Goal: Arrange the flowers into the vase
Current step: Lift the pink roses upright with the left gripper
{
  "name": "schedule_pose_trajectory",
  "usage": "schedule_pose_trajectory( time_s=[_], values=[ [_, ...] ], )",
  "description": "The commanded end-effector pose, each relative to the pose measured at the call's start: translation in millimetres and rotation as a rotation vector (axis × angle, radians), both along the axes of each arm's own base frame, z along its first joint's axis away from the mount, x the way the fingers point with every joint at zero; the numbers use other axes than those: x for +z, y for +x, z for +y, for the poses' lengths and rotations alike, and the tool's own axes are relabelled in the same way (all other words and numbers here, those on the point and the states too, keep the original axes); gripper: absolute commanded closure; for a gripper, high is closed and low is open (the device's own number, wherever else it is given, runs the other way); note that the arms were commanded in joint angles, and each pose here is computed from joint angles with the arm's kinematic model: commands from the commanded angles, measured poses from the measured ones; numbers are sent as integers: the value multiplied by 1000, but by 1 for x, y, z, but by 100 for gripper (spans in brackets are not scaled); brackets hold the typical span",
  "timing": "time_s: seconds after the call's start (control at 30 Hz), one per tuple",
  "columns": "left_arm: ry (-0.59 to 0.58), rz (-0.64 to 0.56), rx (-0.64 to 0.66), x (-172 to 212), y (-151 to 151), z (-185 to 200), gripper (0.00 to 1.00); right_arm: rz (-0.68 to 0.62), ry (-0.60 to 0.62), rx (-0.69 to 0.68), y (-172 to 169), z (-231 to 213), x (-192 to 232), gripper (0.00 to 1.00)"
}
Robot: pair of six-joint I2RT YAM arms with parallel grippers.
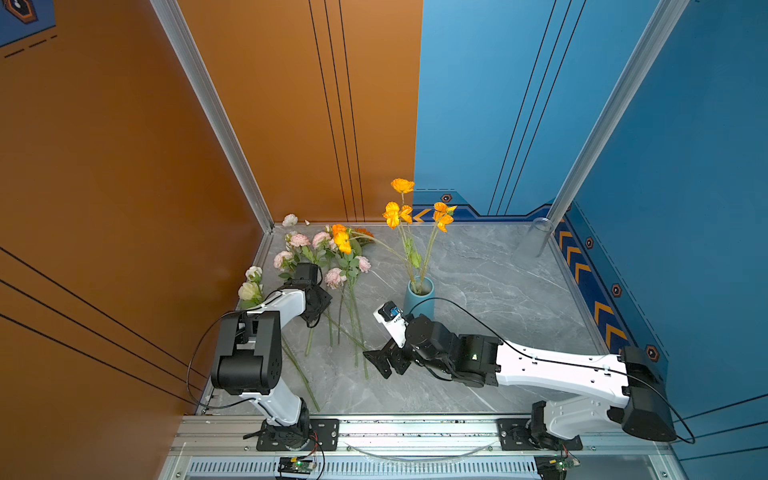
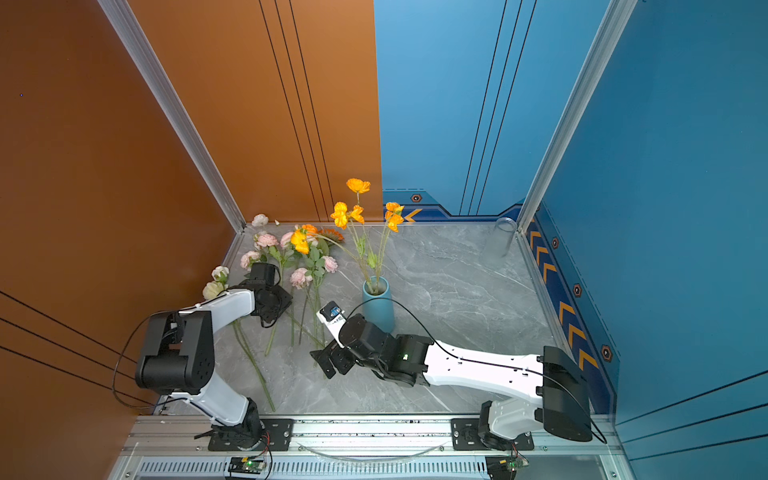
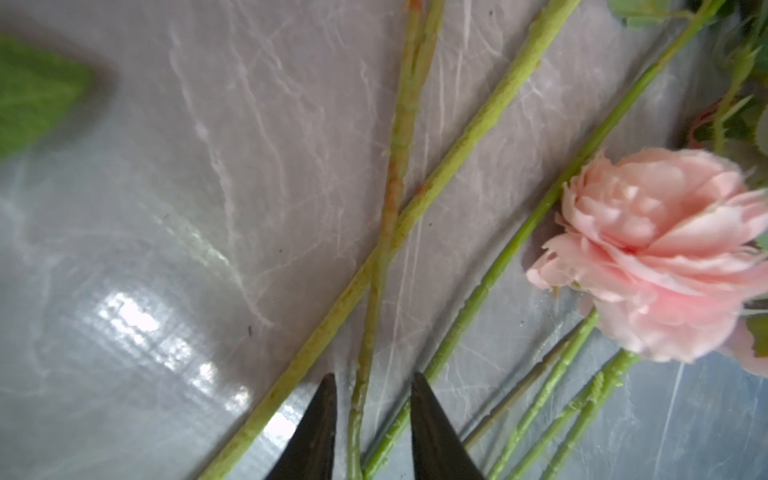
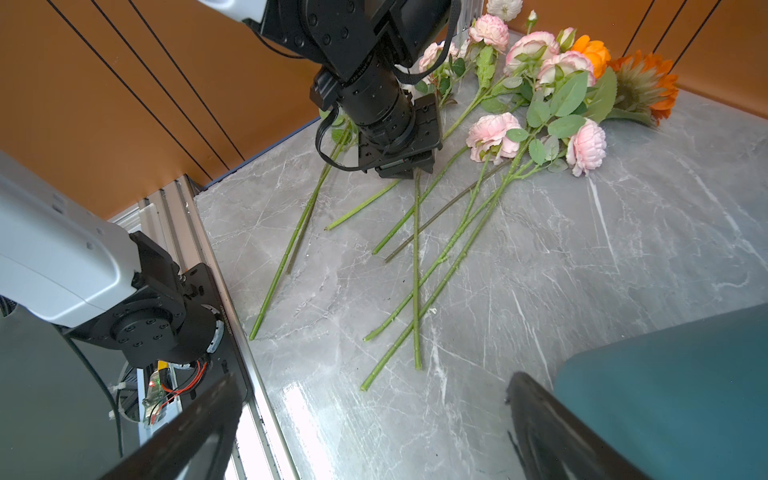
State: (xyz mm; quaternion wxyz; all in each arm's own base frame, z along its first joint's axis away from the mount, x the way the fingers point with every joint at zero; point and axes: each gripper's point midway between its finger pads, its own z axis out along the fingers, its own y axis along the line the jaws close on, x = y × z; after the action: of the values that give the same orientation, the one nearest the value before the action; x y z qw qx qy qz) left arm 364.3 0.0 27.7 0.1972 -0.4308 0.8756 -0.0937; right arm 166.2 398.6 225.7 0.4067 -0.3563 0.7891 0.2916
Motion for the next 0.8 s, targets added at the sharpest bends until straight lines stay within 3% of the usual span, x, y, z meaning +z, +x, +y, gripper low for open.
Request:
schedule_pose_trajectory(
  time_s=[0.0,0.17,0.43,0.47,0.77],
  values=[
    [12,31,25,-13,-7,0,69,16,26,-6,-1,-5,3,0],
    [-10,57,32,-25,-10,-5,71,25,28,-9,4,-7,2,0],
    [-27,29,20,-15,-8,-6,95,30,20,-18,7,-11,1,0],
    [-30,19,22,-11,-8,-6,100,30,18,-20,8,-12,1,0],
    [100,-156,-15,84,-13,12,100,22,33,-50,18,-27,14,0]
  ],
)
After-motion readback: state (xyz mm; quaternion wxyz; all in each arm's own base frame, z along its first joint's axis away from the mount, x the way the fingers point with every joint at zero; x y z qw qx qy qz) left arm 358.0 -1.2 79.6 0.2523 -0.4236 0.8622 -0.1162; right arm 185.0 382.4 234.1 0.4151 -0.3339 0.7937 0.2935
